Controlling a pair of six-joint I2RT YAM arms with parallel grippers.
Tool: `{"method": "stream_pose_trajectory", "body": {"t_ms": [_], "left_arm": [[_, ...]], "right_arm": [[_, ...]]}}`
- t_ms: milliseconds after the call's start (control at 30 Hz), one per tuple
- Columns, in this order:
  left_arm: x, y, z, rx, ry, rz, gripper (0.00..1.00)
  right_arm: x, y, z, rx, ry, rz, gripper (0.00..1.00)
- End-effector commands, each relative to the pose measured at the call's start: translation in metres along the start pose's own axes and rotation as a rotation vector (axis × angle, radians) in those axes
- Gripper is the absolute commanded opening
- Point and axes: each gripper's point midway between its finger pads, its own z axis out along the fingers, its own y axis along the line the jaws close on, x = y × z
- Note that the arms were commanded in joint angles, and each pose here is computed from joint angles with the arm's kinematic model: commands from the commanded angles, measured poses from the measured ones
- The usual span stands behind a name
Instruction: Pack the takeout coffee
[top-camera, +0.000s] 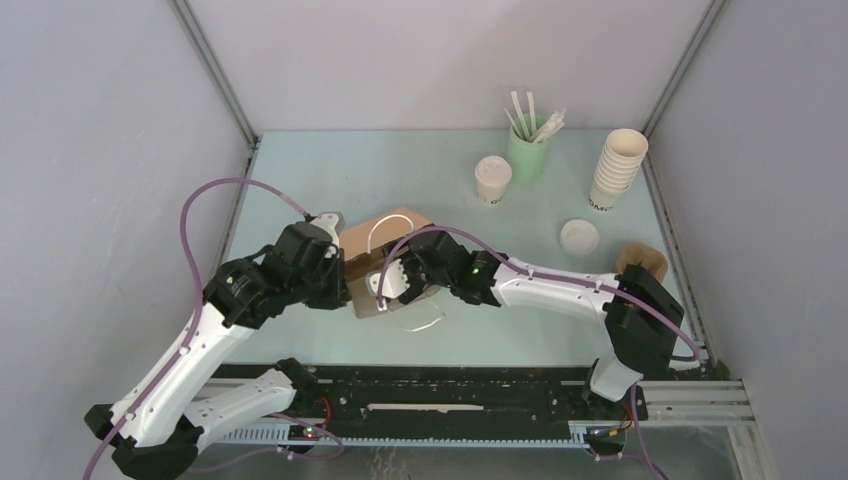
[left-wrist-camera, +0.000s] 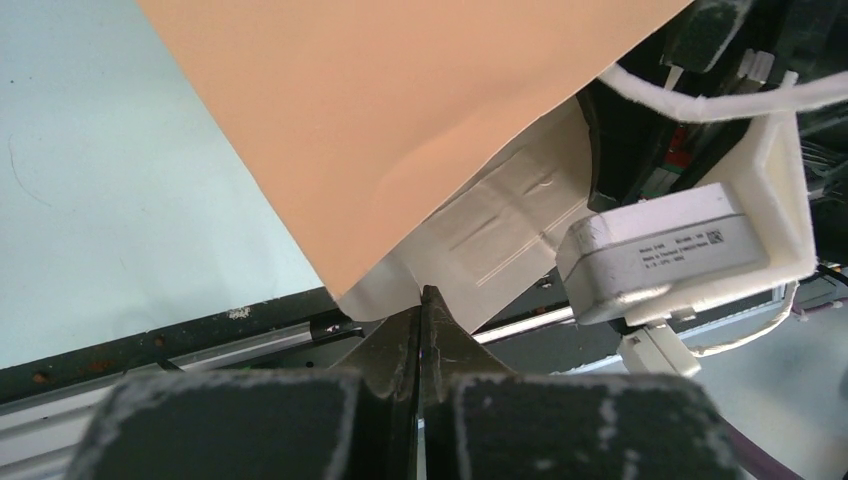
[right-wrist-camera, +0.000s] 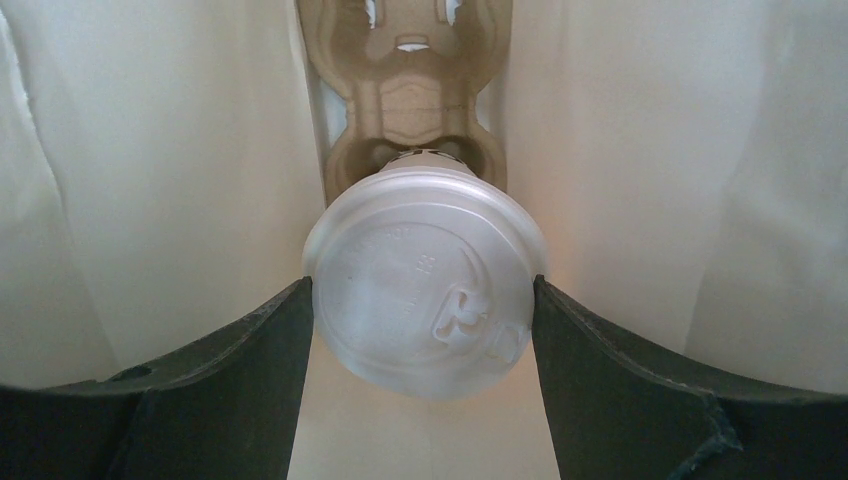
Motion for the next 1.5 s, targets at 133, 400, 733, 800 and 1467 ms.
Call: {"method": "stream_pose_trajectory", "body": {"t_ms": [133, 400, 733, 800, 1467], "left_arm": [[-0.011, -0.008, -0.011, 0.036, -0.026, 0.013, 0.0], [-0.01, -0.008, -0.011, 0.038, -0.017, 0.019, 0.0], [-0.01, -0.008, -0.01, 0.038, -0.019, 0.016, 0.0], [-0.011, -0.008, -0.011, 0.038, -0.021, 0.017, 0.0], [-0.012, -0.008, -0.011, 0.032, -0.022, 0.011, 0.0]], "right_arm": [[-0.006, -0.02, 0.013, 0.064, -0.041, 0.013, 0.48], [-0.009, -0.021, 0.016, 0.063, -0.054, 0.026, 0.5], [-0.009, -0.036, 0.032, 0.143, -0.066, 0.064, 0.52], [-0.005, -0.037, 0.036, 0.151, -0.062, 0.073, 0.54], [-0.008, -0.04, 0.056, 0.16, -0.044, 0.361, 0.51]]}}
